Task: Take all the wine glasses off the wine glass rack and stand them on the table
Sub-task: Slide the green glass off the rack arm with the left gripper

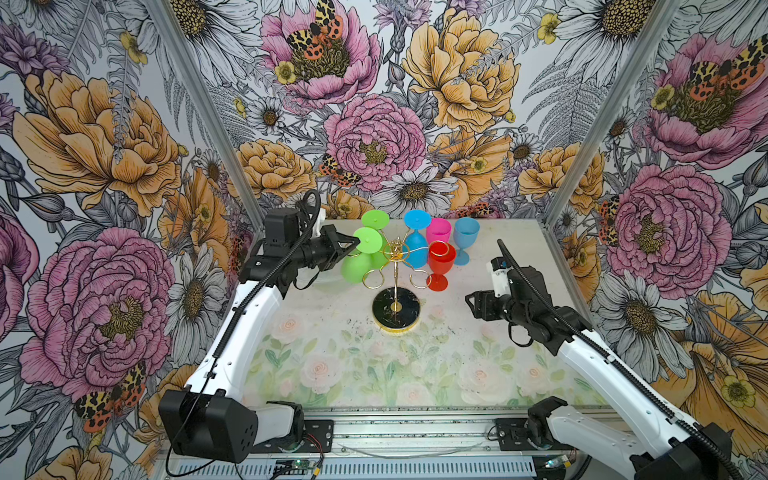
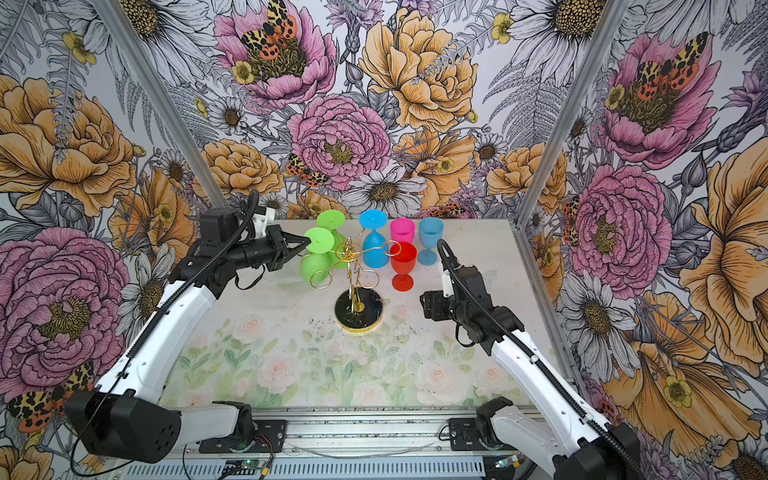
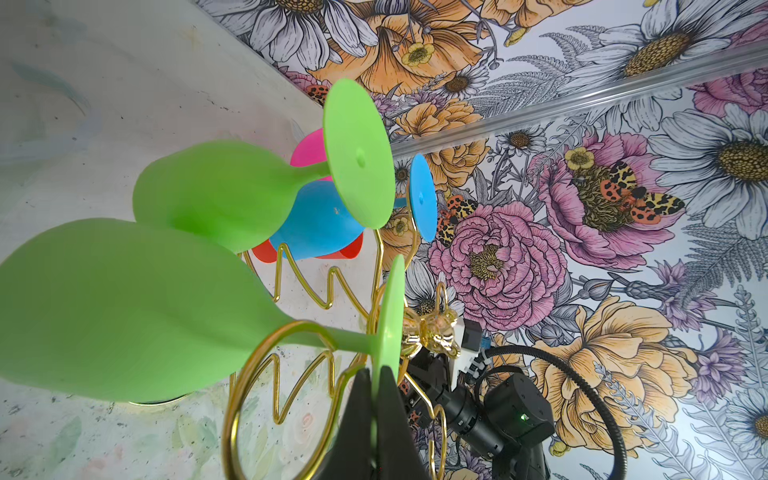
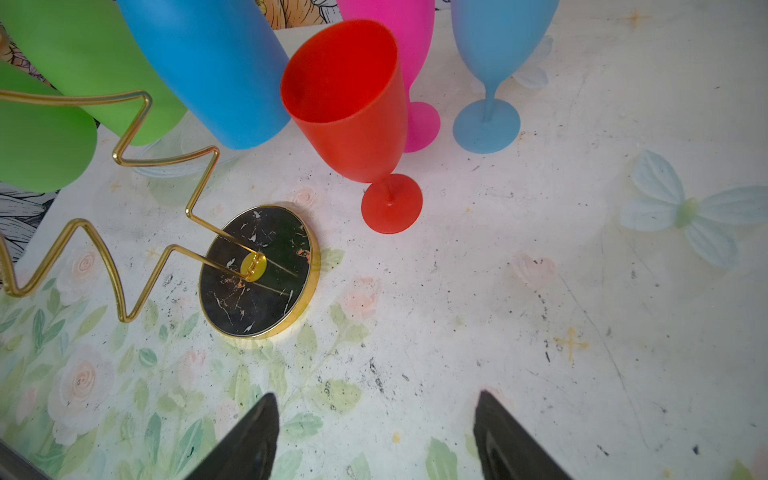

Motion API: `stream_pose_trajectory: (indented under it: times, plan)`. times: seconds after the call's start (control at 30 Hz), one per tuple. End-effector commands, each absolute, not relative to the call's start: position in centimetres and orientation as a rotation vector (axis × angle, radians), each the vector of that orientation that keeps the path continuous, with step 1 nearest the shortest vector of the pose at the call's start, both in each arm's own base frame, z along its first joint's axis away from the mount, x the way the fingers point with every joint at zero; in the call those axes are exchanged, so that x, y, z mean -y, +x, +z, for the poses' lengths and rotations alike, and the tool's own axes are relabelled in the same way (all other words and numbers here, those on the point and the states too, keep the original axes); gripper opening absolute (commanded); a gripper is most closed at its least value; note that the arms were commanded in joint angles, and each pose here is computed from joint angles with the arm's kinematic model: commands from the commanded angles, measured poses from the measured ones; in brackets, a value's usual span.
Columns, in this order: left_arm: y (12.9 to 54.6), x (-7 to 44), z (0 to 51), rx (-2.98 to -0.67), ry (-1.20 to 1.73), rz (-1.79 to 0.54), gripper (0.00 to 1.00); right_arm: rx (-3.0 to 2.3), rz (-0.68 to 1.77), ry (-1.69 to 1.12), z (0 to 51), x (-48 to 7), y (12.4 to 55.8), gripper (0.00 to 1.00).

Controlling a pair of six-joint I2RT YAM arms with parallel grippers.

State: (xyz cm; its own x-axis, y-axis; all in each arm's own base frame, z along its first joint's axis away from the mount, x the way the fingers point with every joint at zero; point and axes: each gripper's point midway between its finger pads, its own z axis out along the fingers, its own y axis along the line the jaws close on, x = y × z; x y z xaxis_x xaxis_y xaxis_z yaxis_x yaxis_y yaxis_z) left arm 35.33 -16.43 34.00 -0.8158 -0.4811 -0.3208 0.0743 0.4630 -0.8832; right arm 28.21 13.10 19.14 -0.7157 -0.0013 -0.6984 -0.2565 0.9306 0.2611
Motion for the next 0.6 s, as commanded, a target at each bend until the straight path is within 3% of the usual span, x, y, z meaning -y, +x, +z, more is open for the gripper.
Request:
stream_pose_trajectory:
  times: [0.0, 0.57]
  plan:
    - [35.9, 16.0, 35.4, -2.126, -0.339, -1.346, 0.00, -2.297, 0.440, -0.167, 19.8, -13.0, 28.3, 0.75]
    - [37.8, 10.7, 35.5, -2.001, -0.522, -1.237, 0.00, -2.308, 0.463, -0.165, 19.3, -13.1, 27.9, 0.75]
